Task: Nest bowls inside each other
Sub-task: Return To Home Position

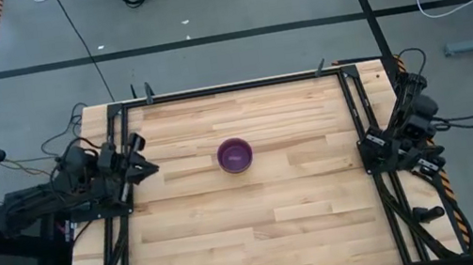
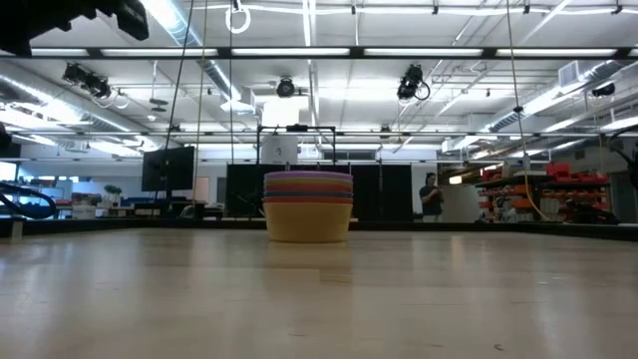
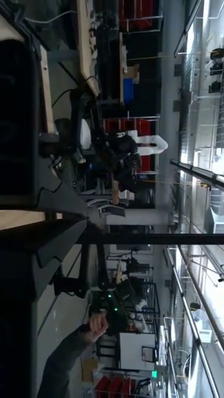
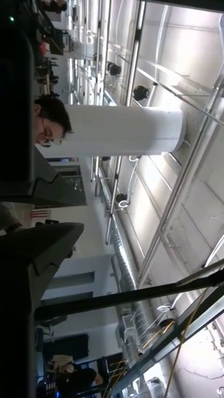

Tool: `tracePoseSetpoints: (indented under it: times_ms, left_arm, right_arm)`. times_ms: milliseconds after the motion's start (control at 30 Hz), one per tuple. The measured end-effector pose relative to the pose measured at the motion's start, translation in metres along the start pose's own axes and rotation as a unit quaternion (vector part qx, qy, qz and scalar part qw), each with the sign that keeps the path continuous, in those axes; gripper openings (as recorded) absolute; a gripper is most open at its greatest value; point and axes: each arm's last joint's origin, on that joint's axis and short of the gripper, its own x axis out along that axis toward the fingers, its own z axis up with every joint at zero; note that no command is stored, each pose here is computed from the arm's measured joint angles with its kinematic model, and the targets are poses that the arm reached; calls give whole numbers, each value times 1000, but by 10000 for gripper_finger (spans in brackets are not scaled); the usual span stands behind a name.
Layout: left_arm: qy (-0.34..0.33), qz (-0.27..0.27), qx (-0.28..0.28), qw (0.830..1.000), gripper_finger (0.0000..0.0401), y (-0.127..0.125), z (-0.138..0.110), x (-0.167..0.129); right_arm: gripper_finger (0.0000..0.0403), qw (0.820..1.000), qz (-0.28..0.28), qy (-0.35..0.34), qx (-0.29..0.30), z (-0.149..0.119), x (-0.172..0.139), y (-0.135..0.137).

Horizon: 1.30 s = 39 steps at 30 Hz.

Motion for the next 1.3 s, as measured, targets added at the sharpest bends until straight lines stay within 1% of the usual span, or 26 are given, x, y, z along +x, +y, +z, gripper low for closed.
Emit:
tracePoseSetpoints:
  times_ms: [233, 433, 567, 700, 800, 900, 1033, 1167, 1300]
  left_arm:
    - [-7, 3, -2, 1000, 23, -3, -14, -10]
    - [-12, 6, 4, 1000, 31, -4, -24, -15]
    - [-2, 11, 9, 1000, 36, -2, -34, -15]
    - [-2, 28, 20, 999, 32, -1, -40, -16]
    - [-38, 27, 40, 998, 26, -1, -40, -17]
    - [-69, 39, 54, 995, 23, -1, -41, -18]
    - [-58, 72, 48, 995, 21, 2, -45, -18]
    - [-45, 79, 49, 995, 25, 3, -48, -18]
    - [-44, 81, 57, 994, 32, 3, -48, -18]
  right_arm:
    - [62, 1000, 0, -11, -3, -24, -5, 0]
    - [62, 1000, 0, -16, -4, -41, -10, -1]
    - [62, 1000, 0, -17, -5, -41, -10, -1]
    - [62, 1000, 0, -26, -9, -39, -10, -1]
    - [62, 999, -1, -37, -27, -37, -10, -1]
    - [62, 998, -3, -47, -39, -35, -10, -1]
    - [62, 998, -16, -46, -38, -35, -10, -2]
    - [62, 998, -40, -44, -38, -35, -10, -3]
    - [62, 998, -43, -36, -39, -36, -10, -3]
